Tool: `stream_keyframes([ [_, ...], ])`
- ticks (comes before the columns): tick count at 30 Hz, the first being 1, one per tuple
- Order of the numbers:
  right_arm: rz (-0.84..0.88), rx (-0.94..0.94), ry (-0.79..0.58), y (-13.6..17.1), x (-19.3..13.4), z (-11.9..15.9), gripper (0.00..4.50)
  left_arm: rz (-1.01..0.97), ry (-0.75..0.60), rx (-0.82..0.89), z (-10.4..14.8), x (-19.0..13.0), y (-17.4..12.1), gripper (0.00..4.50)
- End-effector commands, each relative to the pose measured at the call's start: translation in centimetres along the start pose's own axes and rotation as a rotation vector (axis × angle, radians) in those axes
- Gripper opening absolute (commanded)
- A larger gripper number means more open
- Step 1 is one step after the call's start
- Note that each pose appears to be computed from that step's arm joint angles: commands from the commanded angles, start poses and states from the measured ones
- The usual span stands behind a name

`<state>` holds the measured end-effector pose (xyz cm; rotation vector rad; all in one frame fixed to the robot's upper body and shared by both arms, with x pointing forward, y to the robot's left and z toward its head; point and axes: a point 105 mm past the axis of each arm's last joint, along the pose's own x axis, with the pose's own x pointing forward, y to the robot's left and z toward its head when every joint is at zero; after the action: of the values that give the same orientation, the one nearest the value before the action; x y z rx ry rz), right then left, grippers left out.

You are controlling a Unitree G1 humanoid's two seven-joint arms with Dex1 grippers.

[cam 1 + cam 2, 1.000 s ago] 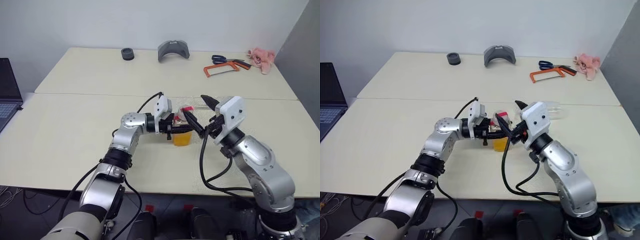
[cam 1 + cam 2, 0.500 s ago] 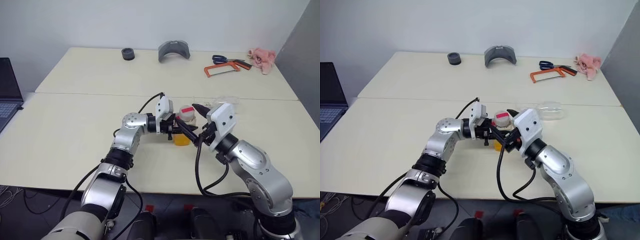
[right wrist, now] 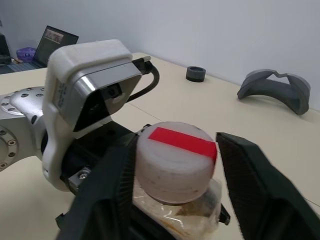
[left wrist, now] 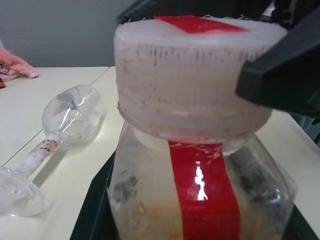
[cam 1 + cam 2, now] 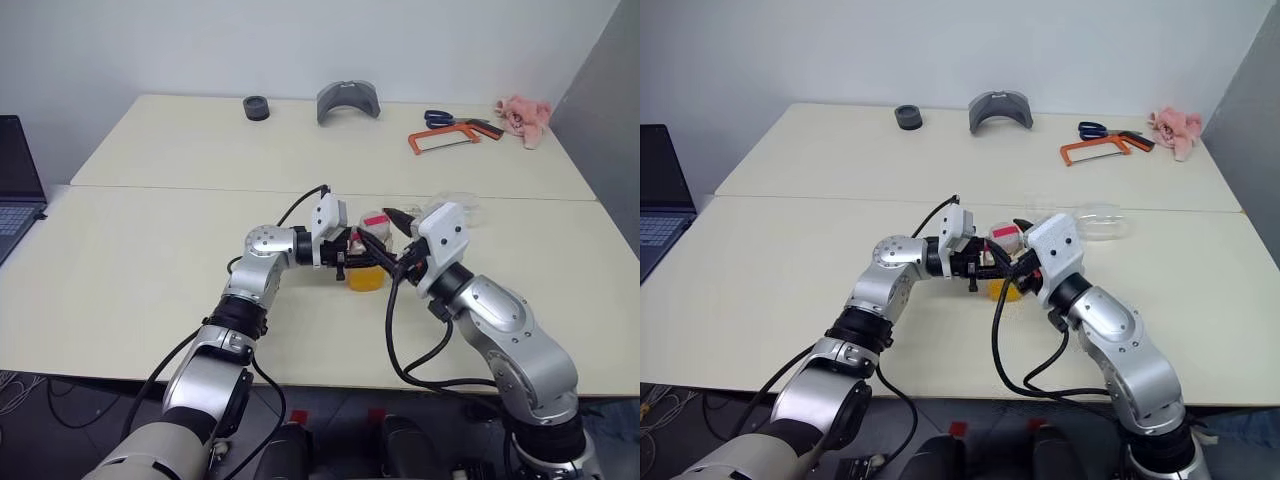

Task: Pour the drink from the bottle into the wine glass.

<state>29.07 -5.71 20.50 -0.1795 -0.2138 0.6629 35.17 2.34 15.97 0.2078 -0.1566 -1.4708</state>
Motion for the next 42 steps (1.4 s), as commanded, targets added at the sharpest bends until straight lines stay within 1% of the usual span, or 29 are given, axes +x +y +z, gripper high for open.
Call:
stream_keyframes([
  [1, 0.011, -0.024, -0.064, -0.1, -0.1, 1.5, 1.84, -0.008, -0.007, 0.044, 0.9, 0.1, 0.2, 1.71],
  [4, 0.101, -0.031, -0.077, 0.3, -0.1, 1.7, 1.84, -0.020, -0.008, 0.044, 1.1, 0.1, 0.1, 1.70],
  [7, 0.297, -0.121, -0.105, 0.0, -0.3, 2.7, 1.84, -0.069, -0.005, 0.046, 1.3, 0.1, -0.3, 1.70],
  [8, 0.413, -0.201, -0.092, -0.2, -0.5, 2.8, 1.84, -0.094, 0.008, 0.055, 1.3, 0.0, -0.4, 1.70],
  [9, 0.487, -0.254, -0.076, -0.4, -0.7, 2.8, 1.84, -0.110, 0.018, 0.061, 1.3, -0.1, -0.5, 1.70],
  [10, 0.602, -0.304, -0.043, -0.7, -0.8, 3.0, 1.84, -0.129, 0.032, 0.069, 1.3, -0.4, -0.5, 1.69],
  [11, 0.674, -0.331, -0.021, -1.1, -1.0, 3.2, 1.84, -0.140, 0.041, 0.074, 1.3, -0.5, -0.5, 1.69],
  [13, 0.811, -0.326, 0.033, -1.5, -1.2, 3.5, 1.84, -0.146, 0.054, 0.081, 1.4, -0.8, -0.2, 1.69],
  [14, 0.852, -0.302, 0.046, -1.5, -1.1, 3.7, 1.84, -0.144, 0.058, 0.084, 1.4, -0.9, -0.1, 1.69],
  [17, 0.880, -0.233, 0.057, -1.5, -0.7, 4.0, 1.84, -0.131, 0.056, 0.090, 1.5, -1.0, 0.1, 1.68],
  [18, 0.857, -0.234, 0.067, -1.8, -0.5, 3.9, 1.84, -0.125, 0.051, 0.088, 1.5, -1.0, 0.2, 1.67],
  [20, 0.775, -0.246, 0.059, -2.7, -0.1, 3.9, 2.56, -0.114, 0.040, 0.084, 1.5, -0.9, 0.1, 1.67],
  [22, 0.706, -0.237, 0.038, -3.4, 0.0, 4.1, 3.13, -0.106, 0.030, 0.077, 1.4, -0.9, 0.0, 1.66],
  [25, 0.596, -0.199, -0.002, -3.9, -1.0, 4.7, 4.21, -0.100, 0.021, 0.067, 1.3, -0.8, -0.3, 1.66],
  [29, 0.452, -0.147, -0.062, -2.6, -2.1, 4.7, 4.22, -0.096, 0.016, 0.058, 1.2, -0.8, -0.4, 1.66],
  [32, 0.332, -0.159, -0.088, -1.2, -1.7, 3.9, 4.22, -0.096, 0.014, 0.054, 1.2, -0.7, -0.4, 1.66],
  [35, 0.232, -0.157, -0.117, -0.6, -0.9, 3.6, 4.22, -0.100, 0.013, 0.052, 1.3, -0.6, -0.4, 1.66],
  [38, 0.141, -0.161, -0.124, -1.2, -0.3, 3.4, 4.22, -0.103, 0.009, 0.052, 1.4, -0.3, -0.3, 1.66],
  [42, 0.109, -0.186, -0.094, -1.8, -0.3, 2.7, 4.22, -0.102, -0.002, 0.047, 1.5, -0.1, -0.3, 1.66],
])
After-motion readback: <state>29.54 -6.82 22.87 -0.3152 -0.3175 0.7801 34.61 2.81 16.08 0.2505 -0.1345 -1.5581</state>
